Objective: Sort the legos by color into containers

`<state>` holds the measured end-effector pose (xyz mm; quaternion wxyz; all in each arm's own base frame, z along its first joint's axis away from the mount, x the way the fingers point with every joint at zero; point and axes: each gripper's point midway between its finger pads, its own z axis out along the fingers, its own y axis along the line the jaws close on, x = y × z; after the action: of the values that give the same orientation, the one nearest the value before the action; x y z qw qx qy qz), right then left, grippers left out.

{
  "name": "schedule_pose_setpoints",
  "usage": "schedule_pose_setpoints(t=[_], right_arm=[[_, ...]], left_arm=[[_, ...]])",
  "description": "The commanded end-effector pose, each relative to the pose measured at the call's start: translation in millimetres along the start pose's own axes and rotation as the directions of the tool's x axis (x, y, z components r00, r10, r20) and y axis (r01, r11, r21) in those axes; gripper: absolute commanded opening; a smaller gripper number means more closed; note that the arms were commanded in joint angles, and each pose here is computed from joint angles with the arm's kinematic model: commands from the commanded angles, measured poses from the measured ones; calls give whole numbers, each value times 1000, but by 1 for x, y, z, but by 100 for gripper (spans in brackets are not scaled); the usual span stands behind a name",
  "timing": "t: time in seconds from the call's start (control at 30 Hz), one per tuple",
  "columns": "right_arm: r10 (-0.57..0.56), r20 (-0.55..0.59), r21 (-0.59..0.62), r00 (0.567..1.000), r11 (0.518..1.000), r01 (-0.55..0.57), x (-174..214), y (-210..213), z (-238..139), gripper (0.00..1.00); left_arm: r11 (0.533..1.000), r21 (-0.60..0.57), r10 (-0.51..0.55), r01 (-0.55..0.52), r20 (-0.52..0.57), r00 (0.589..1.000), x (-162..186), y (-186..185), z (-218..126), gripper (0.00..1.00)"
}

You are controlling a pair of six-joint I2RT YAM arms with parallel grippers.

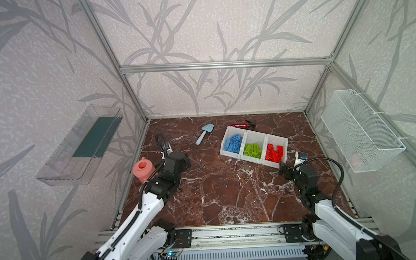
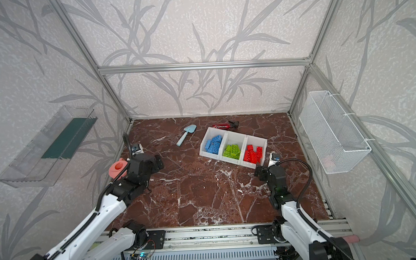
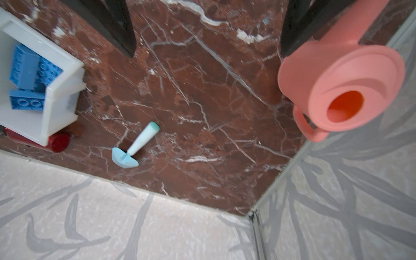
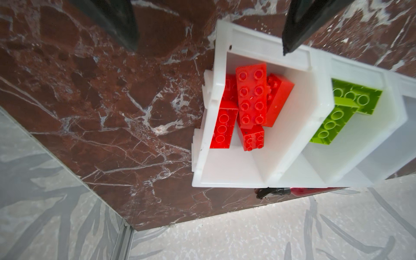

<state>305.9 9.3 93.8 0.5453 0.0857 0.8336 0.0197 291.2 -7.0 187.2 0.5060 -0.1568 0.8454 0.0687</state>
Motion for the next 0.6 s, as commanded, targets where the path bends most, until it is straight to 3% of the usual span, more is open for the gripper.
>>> schedule_pose_setpoints(t=[0.0,0.1,0.2,0.33,0.43,0.57], right_arm=[[-191,226,90,955,981,174,-52,-3,9,99],[-199,227,52,953,980,192,-52,6,17,99],[-211,233,55,949,977,204,-55,8,25,99],[-142,231,26,963,990,140,-42,1,38,99],[-144,271,-8,952,988,152,-32,6,46,99],[-174,219,-55,960,980,190,-33,18,55,99]], left_arm=[[993,-96,70,-63,69,995,3,29,21,99],[990,-139,4,-5,-9,1000,21,53,52,99],[997,-74,-22,20,-19,1000,23,48,75,99],[1000,-20,4,-4,23,1000,17,32,100,99],[999,-35,42,-42,22,999,24,32,116,99],[997,-3,83,-83,16,996,18,22,131,99]])
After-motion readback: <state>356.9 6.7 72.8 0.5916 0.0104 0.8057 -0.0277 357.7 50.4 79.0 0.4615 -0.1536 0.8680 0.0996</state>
